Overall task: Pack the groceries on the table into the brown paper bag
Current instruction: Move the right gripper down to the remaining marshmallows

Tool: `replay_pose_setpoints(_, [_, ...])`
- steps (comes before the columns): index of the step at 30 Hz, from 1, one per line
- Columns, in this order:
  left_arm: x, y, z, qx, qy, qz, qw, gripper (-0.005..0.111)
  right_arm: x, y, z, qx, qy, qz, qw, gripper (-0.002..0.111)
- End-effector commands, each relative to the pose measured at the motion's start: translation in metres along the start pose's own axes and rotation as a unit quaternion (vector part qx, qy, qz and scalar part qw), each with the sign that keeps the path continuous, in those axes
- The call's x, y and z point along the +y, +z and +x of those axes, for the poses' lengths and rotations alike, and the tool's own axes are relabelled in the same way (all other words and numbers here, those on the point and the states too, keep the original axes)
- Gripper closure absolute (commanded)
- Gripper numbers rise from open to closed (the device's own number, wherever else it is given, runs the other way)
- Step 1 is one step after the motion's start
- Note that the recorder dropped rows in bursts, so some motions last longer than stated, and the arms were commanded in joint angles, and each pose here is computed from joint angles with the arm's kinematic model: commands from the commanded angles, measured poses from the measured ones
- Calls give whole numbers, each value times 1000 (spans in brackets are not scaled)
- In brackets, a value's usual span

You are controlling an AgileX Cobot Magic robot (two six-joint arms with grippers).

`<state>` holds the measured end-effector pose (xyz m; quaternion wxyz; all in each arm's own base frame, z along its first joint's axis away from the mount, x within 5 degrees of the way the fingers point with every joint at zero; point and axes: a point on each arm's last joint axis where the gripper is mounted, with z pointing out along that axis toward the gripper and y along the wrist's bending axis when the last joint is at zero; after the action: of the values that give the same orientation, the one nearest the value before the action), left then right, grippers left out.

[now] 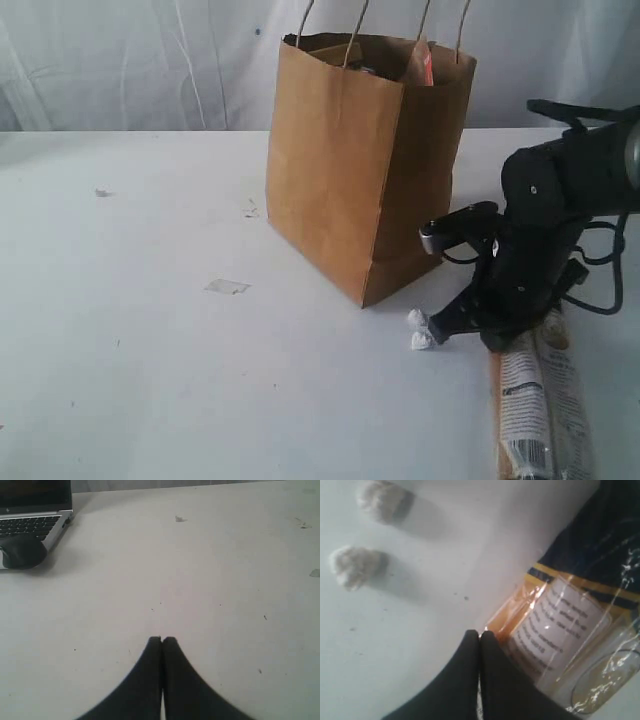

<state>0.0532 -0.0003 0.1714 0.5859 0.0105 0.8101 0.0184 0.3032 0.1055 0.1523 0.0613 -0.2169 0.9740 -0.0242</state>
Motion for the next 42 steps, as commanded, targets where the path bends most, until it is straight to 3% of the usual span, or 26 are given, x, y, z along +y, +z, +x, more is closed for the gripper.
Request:
replay_pose_setpoints(1, [0, 0, 1, -2, -3, 1, 1000, 107, -5, 0, -1, -5, 7, 21, 1000, 108])
replay_pose_setpoints(6, [0, 0, 1, -2, -3, 1, 1000, 107, -2, -7, -4, -31, 29, -2, 999, 108])
replay_pose_setpoints(15, [0, 0, 1, -2, -3, 1, 1000, 107, 1, -60, 0, -146, 60, -25, 987, 108])
replay_pose_setpoints(18, [0, 0, 1, -2, -3, 1, 1000, 107, 6, -68, 9, -222, 68, -33, 972, 108])
replay_pose_setpoints(24, [0, 0, 1, -2, -3, 1, 1000, 107, 22, -71, 39, -383, 66, -45, 920, 108])
replay_pose_setpoints(32, [0, 0, 1, -2, -3, 1, 1000, 107, 37, -67, 49, -390, 54, -62, 917, 107])
replay_pose_setpoints(36, [0, 0, 1, -2, -3, 1, 1000, 107, 39, -61, 48, -380, 45, -61, 922, 91])
replay_pose_setpoints(40, [0, 0, 1, -2, -3, 1, 1000, 107, 41, -47, 44, -364, 43, -60, 928, 67])
replay_pose_setpoints(42, [0, 0, 1, -2, -3, 1, 1000, 107, 41, -42, 40, -367, 43, -59, 927, 64])
